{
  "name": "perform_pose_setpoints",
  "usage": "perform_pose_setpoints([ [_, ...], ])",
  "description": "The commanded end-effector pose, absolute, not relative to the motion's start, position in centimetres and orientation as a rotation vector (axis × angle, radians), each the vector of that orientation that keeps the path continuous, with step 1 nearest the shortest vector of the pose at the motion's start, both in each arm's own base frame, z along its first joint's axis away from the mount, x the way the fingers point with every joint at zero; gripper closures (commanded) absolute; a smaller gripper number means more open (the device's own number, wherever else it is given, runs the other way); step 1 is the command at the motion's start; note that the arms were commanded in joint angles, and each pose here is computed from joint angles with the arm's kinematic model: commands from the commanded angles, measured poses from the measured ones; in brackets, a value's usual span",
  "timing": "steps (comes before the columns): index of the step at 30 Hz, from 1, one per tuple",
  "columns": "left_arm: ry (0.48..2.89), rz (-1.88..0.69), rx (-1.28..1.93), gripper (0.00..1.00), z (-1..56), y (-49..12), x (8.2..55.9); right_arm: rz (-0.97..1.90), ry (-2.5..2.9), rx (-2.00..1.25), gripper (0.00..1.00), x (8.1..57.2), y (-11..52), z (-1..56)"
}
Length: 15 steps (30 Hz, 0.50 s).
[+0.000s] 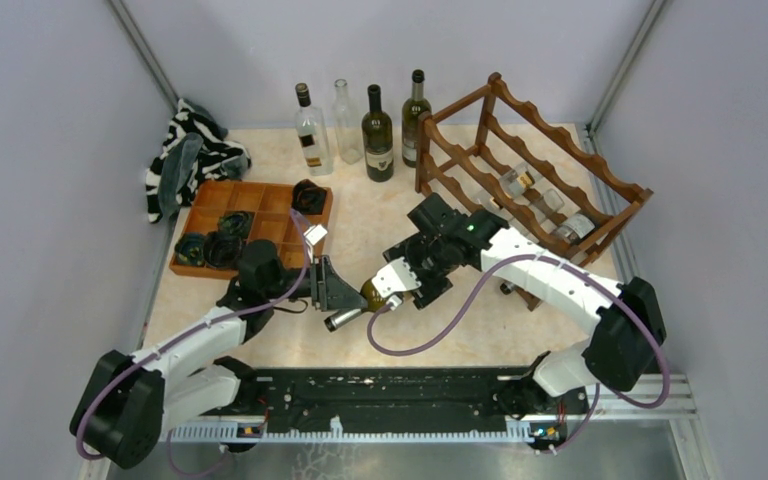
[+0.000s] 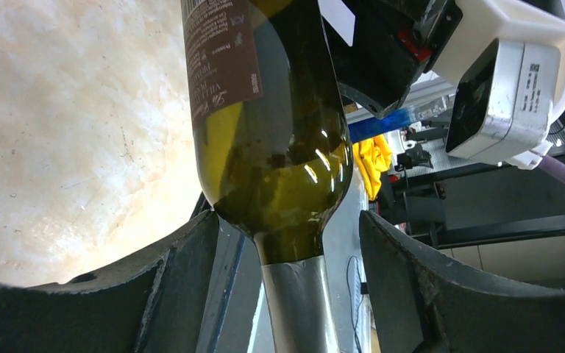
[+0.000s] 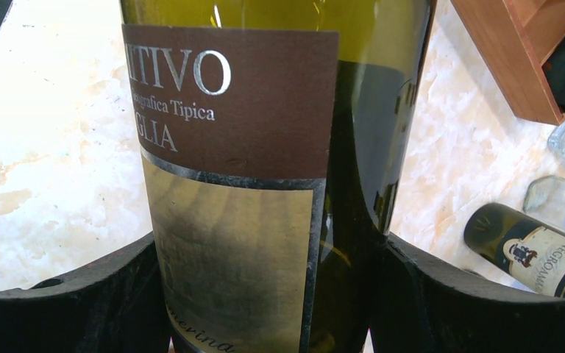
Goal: Put the wine bottle on the wine rack
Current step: Pick up the wine bottle from the center of the board.
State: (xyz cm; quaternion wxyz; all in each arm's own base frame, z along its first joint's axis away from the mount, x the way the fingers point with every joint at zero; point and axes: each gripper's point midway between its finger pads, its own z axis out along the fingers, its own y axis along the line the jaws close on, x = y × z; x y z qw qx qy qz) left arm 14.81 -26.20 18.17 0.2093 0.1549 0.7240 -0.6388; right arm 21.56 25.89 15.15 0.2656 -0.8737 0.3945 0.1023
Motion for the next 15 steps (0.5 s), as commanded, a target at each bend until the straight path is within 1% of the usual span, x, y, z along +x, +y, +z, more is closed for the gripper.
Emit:
perform_pose_setpoints([
  [1,1.935,-1.776,0.473,0.24,19.1,-26.4,14.5,0.227,0.966,-2.232,1.00,22.3,27.8,19.4],
  [5,1.930,-1.757,0.493,0.24,19.2,-26.6,14.7,0.198,0.991,-2.227,1.00,22.7,27.5,19.5],
  [11,2.014,-1.651,0.538,0.25,17.8,-26.4,15.2,0.163,1.012,-2.229,1.00,23.1,27.1,19.4],
  [12,2.027,-1.639,0.543,0.26,17.5,-26.4,15.3,0.165,1.012,-2.230,1.00,23.0,27.1,19.4],
  [15,2.055,-1.642,0.565,0.32,17.0,-26.5,15.2,0.183,1.010,-2.225,1.00,22.9,27.3,19.6],
])
